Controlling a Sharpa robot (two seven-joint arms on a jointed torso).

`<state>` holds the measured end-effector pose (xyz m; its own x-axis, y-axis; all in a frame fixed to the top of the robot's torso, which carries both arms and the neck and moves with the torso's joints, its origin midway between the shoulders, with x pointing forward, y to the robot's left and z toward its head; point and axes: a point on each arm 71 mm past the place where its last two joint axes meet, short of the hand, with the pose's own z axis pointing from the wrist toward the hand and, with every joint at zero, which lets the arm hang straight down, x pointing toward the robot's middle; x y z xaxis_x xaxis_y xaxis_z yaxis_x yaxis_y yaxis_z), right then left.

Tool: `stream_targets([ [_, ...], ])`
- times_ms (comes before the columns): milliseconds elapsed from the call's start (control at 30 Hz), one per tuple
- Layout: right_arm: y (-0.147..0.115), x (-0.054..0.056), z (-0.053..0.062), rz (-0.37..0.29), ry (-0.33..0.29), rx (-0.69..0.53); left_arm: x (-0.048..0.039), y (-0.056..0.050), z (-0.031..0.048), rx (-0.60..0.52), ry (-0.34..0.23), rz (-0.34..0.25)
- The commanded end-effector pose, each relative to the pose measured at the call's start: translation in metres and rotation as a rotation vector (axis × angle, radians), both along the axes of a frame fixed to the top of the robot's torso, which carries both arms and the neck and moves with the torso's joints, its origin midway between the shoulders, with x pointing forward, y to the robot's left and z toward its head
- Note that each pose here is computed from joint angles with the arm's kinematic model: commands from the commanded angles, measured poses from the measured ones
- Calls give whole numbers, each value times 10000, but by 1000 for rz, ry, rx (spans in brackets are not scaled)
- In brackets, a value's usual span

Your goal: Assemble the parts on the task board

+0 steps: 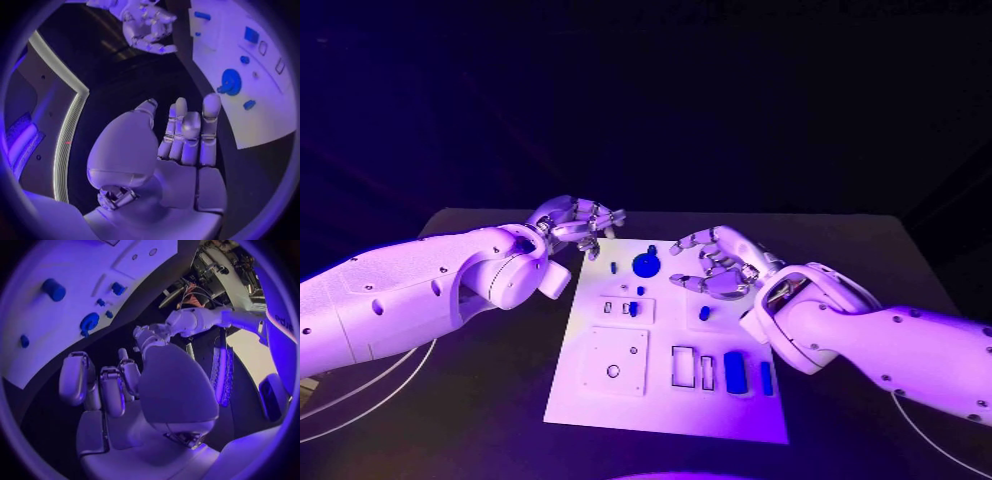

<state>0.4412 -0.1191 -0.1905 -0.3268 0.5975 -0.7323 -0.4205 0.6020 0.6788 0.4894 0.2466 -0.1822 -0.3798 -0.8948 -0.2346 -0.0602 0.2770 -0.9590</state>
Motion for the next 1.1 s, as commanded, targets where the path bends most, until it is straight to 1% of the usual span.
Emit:
stream_targets([
  [33,-126,-8,71,20,96,143,-66,-56,-167,364,121,-180],
  [100,-259,18,119,-9,111,162,-90,-66,-214,468,161,-227],
  [200,-420,66,167,-51,125,180,-115,-87,-264,600,202,-281],
  [300,-547,117,191,-89,135,192,-120,-120,-304,693,235,-314],
  [400,-644,163,197,-121,145,200,-112,-165,-340,760,263,-339],
  [567,-726,210,204,-151,152,205,-79,-248,-377,829,273,-365],
  [733,-762,238,210,-165,156,204,-29,-327,-413,868,276,-378],
  [967,-776,255,204,-172,161,200,-1,-410,-477,889,288,-397],
  [1100,-782,262,200,-174,164,198,1,-449,-492,891,289,-405],
])
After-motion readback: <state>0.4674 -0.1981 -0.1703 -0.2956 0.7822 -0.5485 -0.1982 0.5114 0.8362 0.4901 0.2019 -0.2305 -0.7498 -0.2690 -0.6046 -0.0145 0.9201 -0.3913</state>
